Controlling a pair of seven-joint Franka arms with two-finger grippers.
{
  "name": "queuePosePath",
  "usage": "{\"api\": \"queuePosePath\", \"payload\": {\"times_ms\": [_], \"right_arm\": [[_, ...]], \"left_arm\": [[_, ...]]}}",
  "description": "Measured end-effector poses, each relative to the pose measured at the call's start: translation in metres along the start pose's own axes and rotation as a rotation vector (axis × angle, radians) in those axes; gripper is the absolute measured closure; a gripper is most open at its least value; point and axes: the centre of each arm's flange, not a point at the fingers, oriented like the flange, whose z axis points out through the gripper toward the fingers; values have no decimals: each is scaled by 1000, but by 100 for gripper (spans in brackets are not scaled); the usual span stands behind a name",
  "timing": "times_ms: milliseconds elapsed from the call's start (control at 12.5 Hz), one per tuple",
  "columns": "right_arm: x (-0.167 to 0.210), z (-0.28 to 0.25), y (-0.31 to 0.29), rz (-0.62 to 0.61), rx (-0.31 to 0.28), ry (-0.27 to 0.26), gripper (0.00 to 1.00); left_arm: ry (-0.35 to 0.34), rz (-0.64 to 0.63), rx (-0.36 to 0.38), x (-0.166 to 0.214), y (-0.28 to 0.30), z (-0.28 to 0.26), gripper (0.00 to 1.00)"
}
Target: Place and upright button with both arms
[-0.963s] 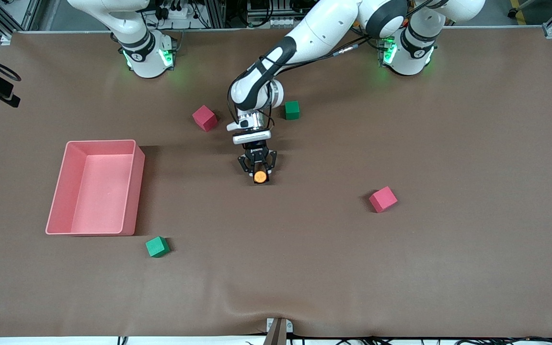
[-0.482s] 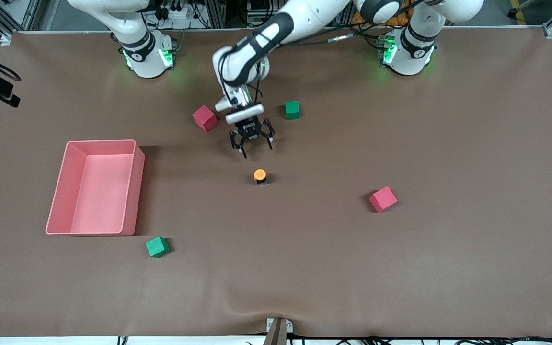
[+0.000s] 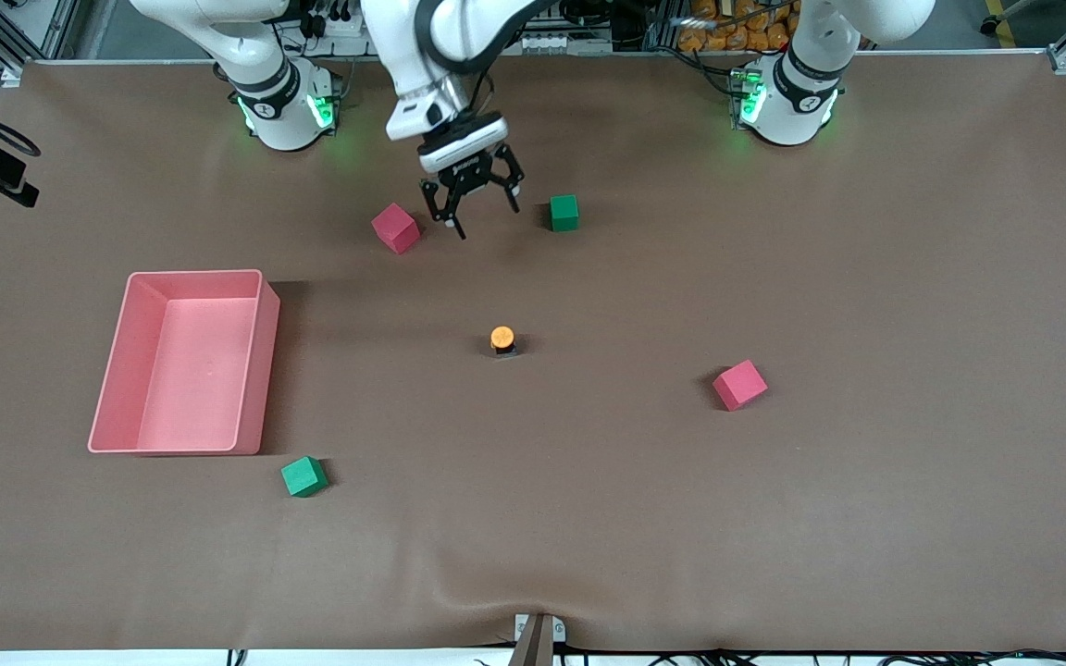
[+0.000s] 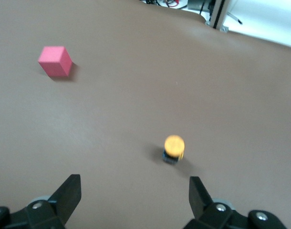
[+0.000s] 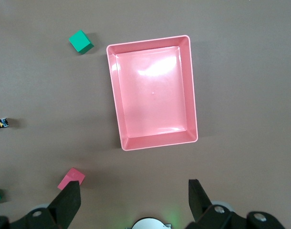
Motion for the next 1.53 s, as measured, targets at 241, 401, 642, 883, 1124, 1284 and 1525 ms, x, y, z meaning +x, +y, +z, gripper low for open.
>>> {"api": "queuePosePath", "payload": {"times_ms": [241,401,642,883,1124,1284,1525], "right_arm": [[0,0,0,0,0,1,0],[0,-1,-1,-1,0,1,0],[-1,-1,0,0,0,2,0],[-1,-1,0,0,1,2,0],[-1,-1,0,0,1,1,0],[-1,-1,0,0,1,1,0],[-1,-1,0,0,1,2,0]], "left_arm": [[-149,-36,-28,174,-38,-31,0],[-207,15,-20,283,-88,-25,0],[-323,64,-15,404,-167,24,0],[-369,10,16,464,-221,71,0],[-417,60,-2,498,-260,97,0],[-447,134,-10,516,-291,102,0],[-508,272,-48,537,-347,87,0]]}}
